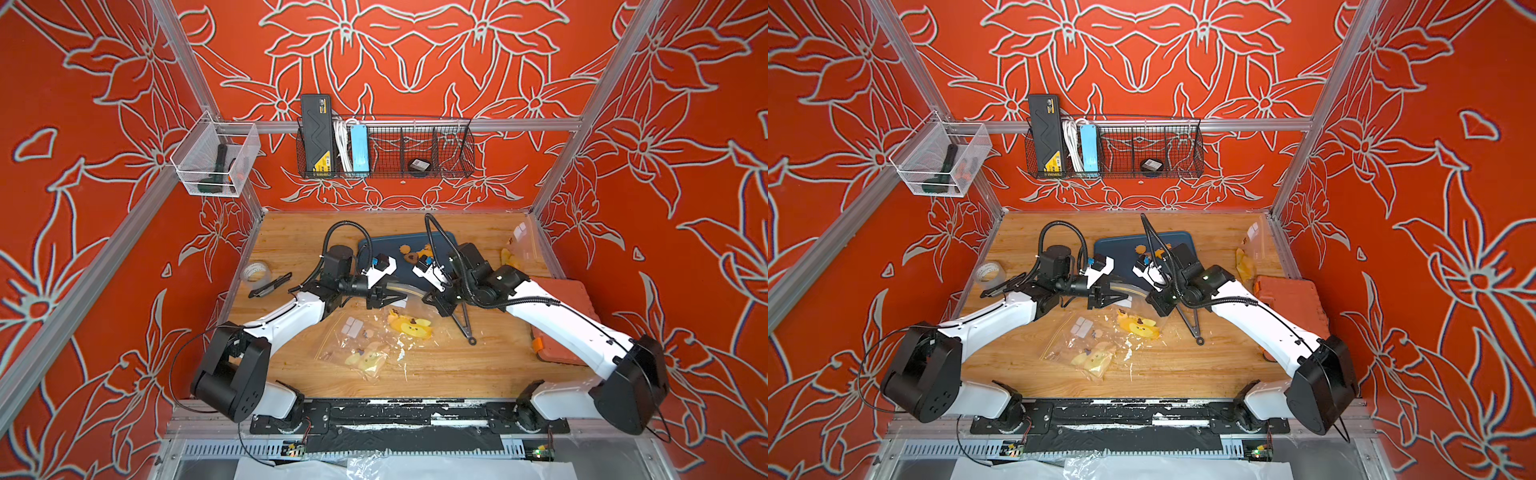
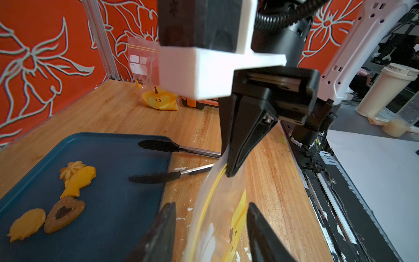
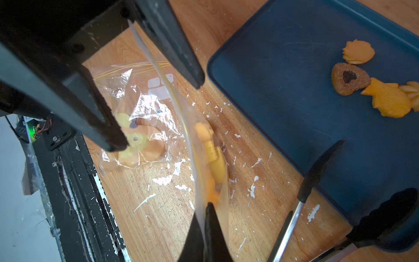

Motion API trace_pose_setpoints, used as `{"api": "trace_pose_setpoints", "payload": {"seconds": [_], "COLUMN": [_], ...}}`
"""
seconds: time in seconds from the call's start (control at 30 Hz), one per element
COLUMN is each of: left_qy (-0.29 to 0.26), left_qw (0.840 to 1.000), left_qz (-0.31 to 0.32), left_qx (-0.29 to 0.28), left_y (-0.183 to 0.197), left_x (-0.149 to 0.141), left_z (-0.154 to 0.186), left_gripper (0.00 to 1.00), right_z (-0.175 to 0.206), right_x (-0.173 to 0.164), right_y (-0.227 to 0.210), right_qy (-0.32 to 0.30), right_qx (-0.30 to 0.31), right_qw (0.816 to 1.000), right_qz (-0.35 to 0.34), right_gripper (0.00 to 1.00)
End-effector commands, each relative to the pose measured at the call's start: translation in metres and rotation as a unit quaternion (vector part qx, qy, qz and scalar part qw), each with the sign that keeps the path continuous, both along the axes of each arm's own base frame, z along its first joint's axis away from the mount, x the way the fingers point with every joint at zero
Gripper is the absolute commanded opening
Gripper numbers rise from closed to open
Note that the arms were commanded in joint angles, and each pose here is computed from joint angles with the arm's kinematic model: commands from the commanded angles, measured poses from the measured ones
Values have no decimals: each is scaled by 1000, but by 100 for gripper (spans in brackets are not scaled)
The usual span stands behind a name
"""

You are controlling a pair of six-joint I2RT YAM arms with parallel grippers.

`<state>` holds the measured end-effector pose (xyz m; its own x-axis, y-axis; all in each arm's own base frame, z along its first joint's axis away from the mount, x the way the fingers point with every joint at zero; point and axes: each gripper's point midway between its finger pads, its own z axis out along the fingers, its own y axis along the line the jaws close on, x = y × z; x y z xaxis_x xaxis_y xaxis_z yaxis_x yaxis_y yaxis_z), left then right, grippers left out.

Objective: Put the cookies into a resealable bag to prevent moisture
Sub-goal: Close the ziploc bag at the center of the board.

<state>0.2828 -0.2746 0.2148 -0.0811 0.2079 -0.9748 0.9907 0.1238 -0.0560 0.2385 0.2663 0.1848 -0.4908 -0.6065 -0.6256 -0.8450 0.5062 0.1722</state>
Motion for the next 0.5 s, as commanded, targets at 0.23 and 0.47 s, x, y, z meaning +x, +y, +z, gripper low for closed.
{"api": "trace_pose_setpoints", "payload": {"seconds": [0.23,0.47], "left_qy": [0,-6], "left_qw": [1000,1000], "left_qz": [-5,5], "left_qx": [13,30], "left_y": [-7,-1], "left_x": [1,0], "left_z": [-10,-16], "left_gripper": [22,0], "right_z": [7,7], "right_x": [-2,1], "right_y": [0,-2], "right_qy": [-7,-15], "right_qx": [14,12], "right_qw": [1000,1000], "right_qz": [1,-6], "right_gripper": [0,0]}}
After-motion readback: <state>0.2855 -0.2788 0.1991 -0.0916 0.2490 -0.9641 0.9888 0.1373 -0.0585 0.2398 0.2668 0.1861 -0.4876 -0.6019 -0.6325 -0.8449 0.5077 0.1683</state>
